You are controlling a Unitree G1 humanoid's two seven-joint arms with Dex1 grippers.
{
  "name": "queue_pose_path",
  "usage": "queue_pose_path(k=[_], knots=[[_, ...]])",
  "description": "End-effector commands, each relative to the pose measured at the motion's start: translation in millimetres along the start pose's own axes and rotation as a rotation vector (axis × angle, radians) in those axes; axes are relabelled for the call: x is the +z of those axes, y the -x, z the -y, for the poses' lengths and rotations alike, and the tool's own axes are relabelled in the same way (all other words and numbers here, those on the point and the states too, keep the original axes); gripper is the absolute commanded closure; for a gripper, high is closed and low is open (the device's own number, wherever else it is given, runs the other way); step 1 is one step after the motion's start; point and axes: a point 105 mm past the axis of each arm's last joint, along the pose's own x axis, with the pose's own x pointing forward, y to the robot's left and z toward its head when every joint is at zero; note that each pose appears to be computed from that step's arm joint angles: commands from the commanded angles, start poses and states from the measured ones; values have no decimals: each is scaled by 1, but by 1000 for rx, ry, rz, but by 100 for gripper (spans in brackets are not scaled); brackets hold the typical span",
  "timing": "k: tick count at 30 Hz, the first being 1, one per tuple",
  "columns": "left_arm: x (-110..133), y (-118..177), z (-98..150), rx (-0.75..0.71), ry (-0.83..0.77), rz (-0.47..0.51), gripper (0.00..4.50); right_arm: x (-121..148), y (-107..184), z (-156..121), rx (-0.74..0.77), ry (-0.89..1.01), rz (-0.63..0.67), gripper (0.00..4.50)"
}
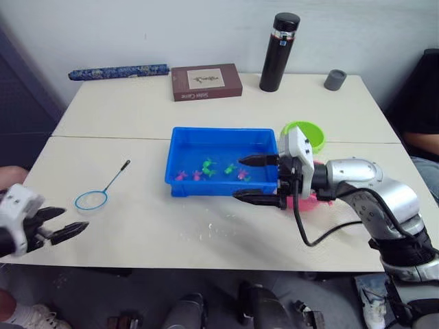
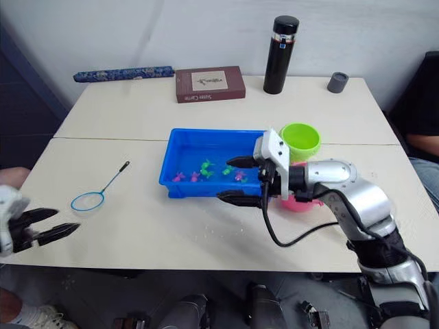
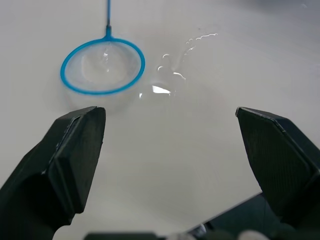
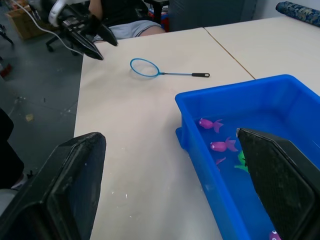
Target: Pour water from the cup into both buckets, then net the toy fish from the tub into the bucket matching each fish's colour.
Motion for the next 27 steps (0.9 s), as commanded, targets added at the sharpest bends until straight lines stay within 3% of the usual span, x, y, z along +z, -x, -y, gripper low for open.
queue_pose_path(k=[1,8,16,19,27], knots=[[7,-21,-16,-17,-11,-108,0,11,2,-9,-20,61,32,7],[43,-70,-41,69,-84,-223,0,8,7,-19,-110,-13,42,7],[46,-105,-37,119,-187,-301,0,8,16,-26,-199,3,30,7],[47,-112,-36,143,-206,-298,78,9,20,-28,-227,4,29,0],[51,-116,-33,138,-154,-244,432,12,28,-32,-245,13,6,0]])
